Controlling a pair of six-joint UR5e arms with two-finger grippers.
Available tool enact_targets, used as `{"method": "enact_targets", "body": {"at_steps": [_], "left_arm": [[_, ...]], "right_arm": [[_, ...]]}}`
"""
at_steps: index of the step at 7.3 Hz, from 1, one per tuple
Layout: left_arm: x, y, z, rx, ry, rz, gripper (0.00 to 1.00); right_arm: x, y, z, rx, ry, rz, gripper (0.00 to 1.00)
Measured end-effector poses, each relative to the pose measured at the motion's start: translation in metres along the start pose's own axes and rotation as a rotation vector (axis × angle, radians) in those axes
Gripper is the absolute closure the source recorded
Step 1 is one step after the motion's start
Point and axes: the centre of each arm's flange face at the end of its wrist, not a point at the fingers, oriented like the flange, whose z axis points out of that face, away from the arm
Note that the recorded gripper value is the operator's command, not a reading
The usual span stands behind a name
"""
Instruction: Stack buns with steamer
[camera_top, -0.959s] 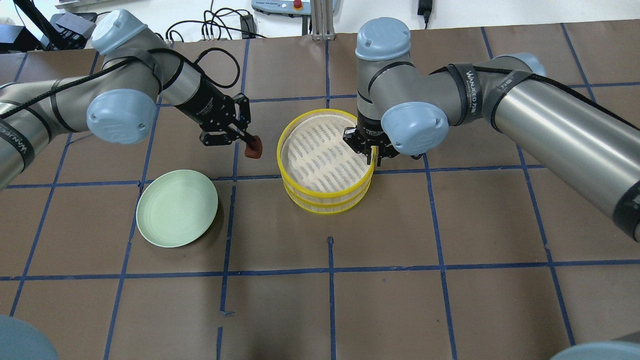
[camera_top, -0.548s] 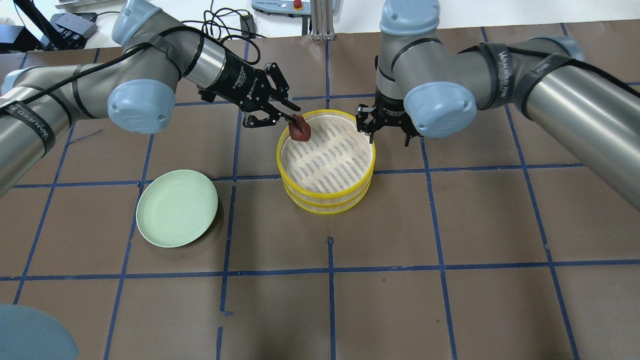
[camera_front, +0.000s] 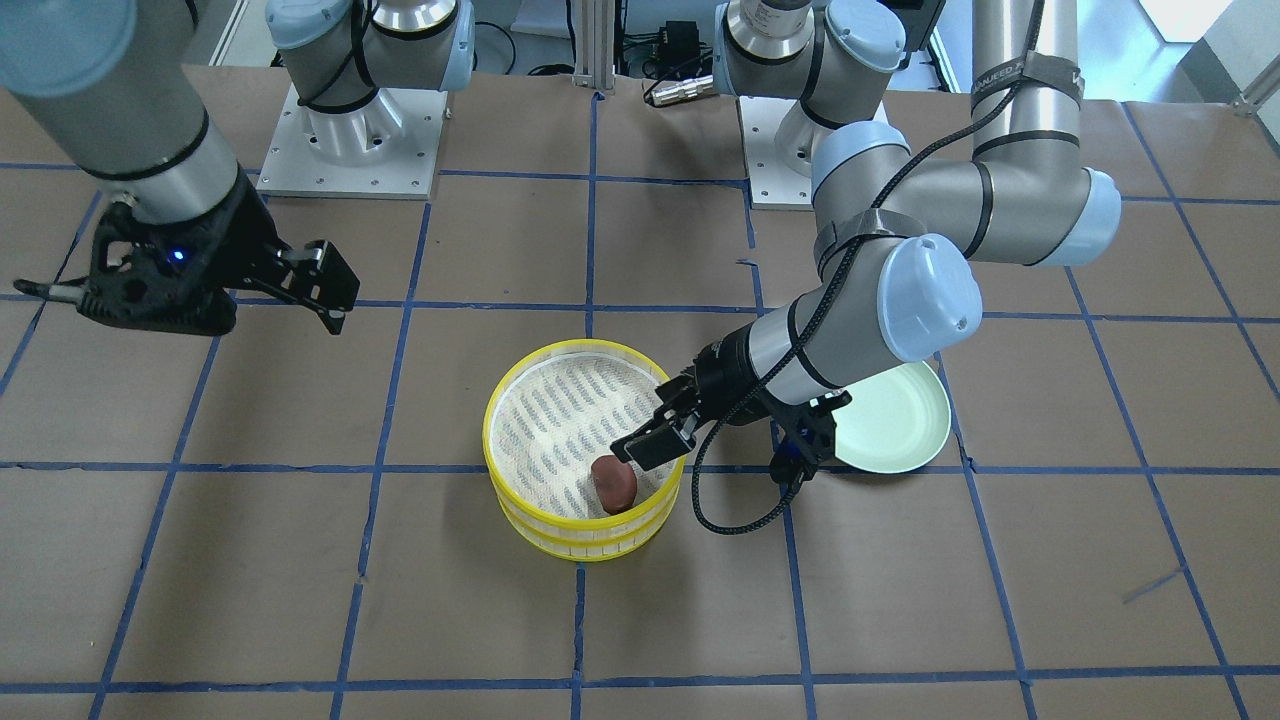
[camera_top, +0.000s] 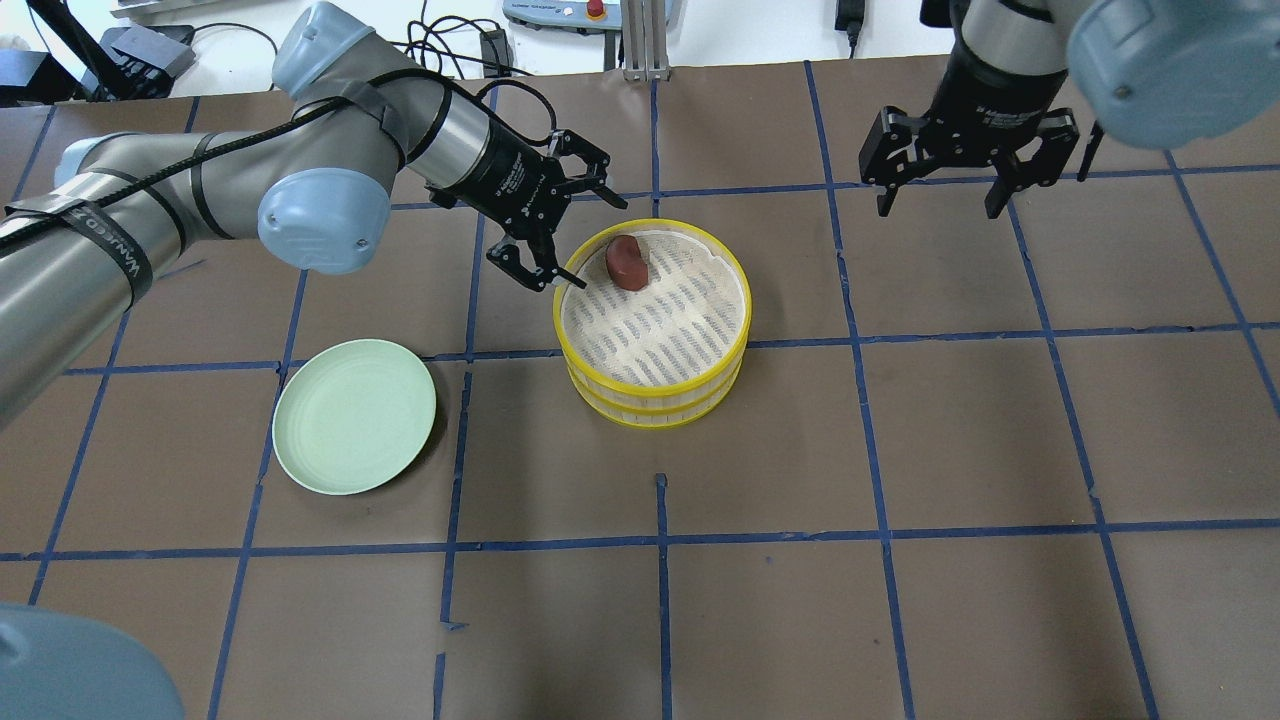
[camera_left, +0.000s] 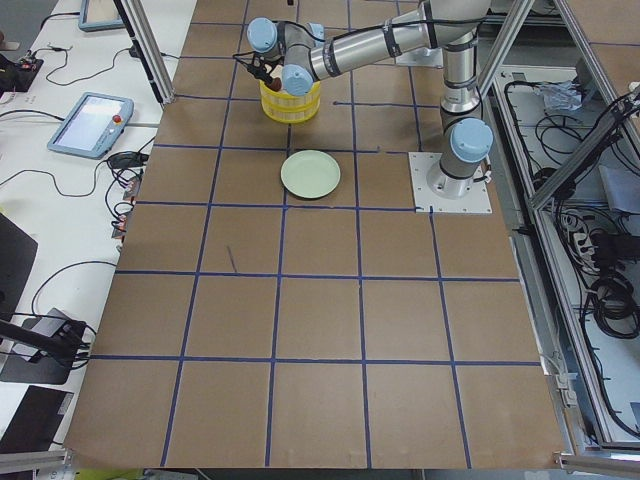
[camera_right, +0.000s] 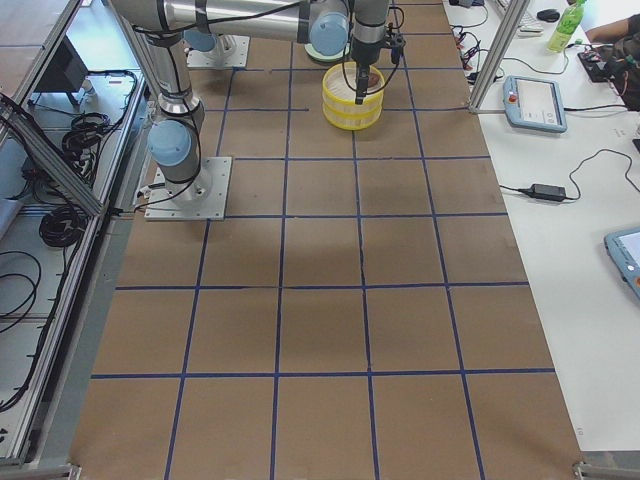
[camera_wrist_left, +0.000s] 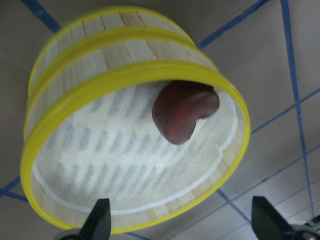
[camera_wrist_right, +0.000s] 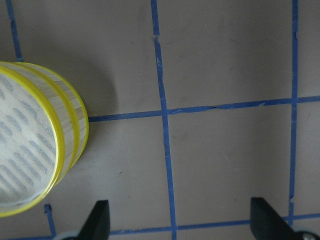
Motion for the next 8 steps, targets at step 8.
{"method": "enact_targets", "body": {"at_steps": [8], "left_arm": [[-0.028,0.084,-0.157,0.169,-0.512,0.762,0.0]], "right_arm": [[-0.024,0.034,-0.037,-0.012,0.001,0.005,0.0]]}}
